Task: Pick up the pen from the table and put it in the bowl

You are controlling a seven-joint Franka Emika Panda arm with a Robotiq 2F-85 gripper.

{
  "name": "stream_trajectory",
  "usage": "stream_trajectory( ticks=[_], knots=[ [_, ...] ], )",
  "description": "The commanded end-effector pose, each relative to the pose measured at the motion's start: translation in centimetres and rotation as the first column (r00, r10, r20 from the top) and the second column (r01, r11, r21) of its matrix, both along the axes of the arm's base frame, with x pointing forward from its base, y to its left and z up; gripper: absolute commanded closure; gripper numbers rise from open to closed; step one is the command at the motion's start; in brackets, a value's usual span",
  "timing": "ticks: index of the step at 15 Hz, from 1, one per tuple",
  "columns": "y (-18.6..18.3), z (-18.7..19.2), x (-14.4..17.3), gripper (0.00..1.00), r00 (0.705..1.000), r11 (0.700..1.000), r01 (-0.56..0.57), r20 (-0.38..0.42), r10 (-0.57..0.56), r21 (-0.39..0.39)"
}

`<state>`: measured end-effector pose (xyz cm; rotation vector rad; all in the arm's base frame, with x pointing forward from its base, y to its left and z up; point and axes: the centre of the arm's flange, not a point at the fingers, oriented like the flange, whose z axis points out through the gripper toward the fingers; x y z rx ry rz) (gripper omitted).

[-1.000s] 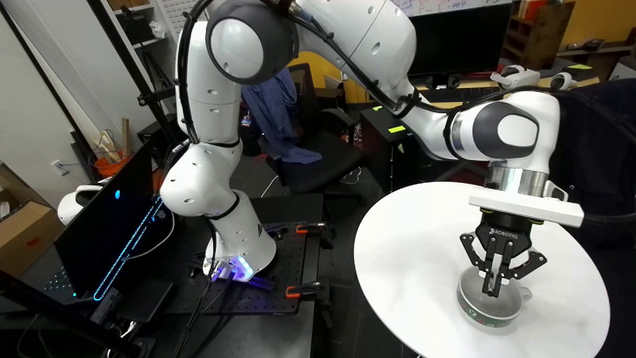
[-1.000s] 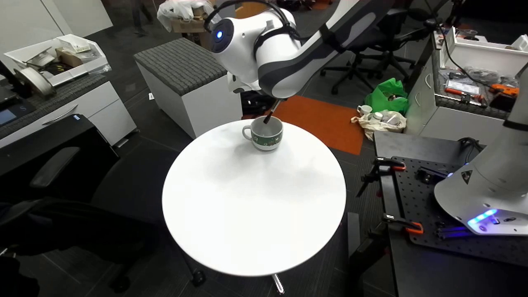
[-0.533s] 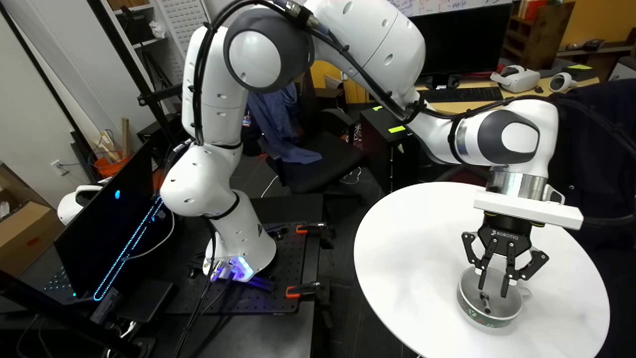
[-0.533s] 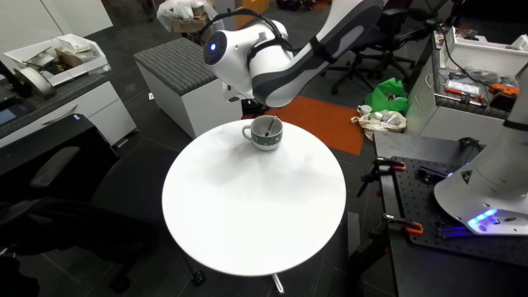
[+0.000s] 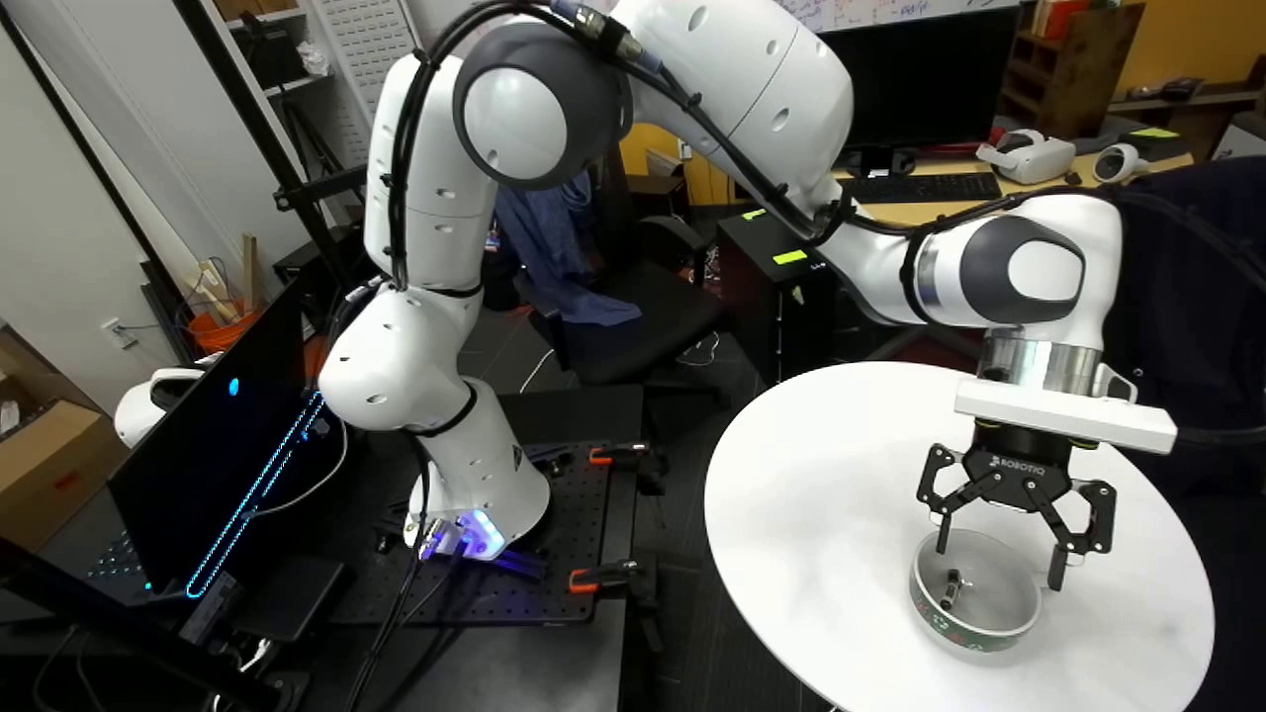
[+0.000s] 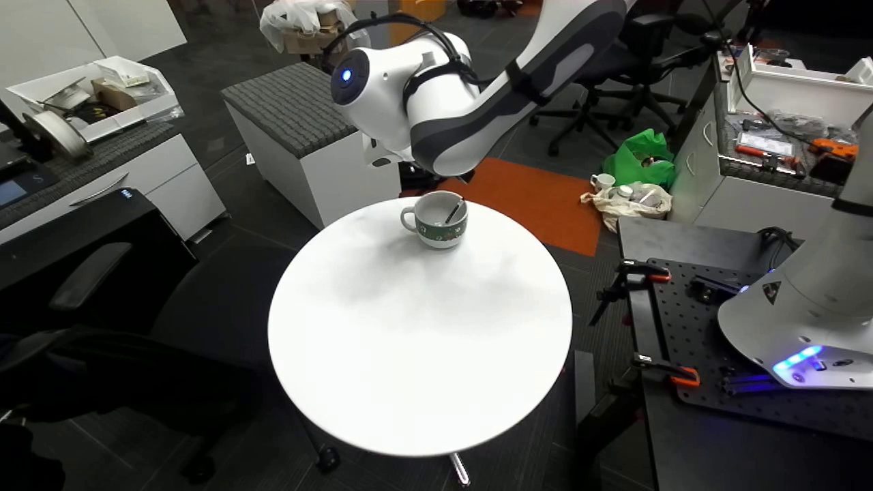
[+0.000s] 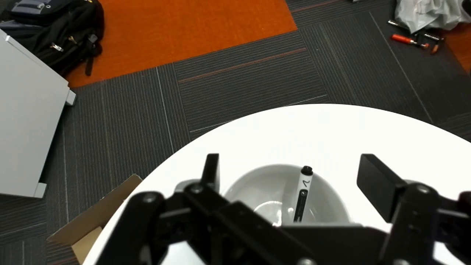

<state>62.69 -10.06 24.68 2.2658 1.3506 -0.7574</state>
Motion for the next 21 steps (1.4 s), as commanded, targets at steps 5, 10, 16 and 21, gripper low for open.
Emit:
stream_trajectory(
  ticks=[5, 10, 16, 21],
  knots=[
    [1.7, 4.5, 0.5, 0.00, 0.994, 0.999, -0.041, 0.107, 0.038, 0.025],
    [6.2, 8.9, 2.4, 0.00, 0.935, 0.978, -0.161, 0.337, 0.108, 0.132],
    [10.3, 10.0, 4.8, 0.00, 0.886, 0.944, -0.257, 0.442, 0.144, 0.208],
    [11.6, 10.2, 5.0, 0.00, 0.876, 0.934, -0.279, 0.458, 0.151, 0.224]
  ],
)
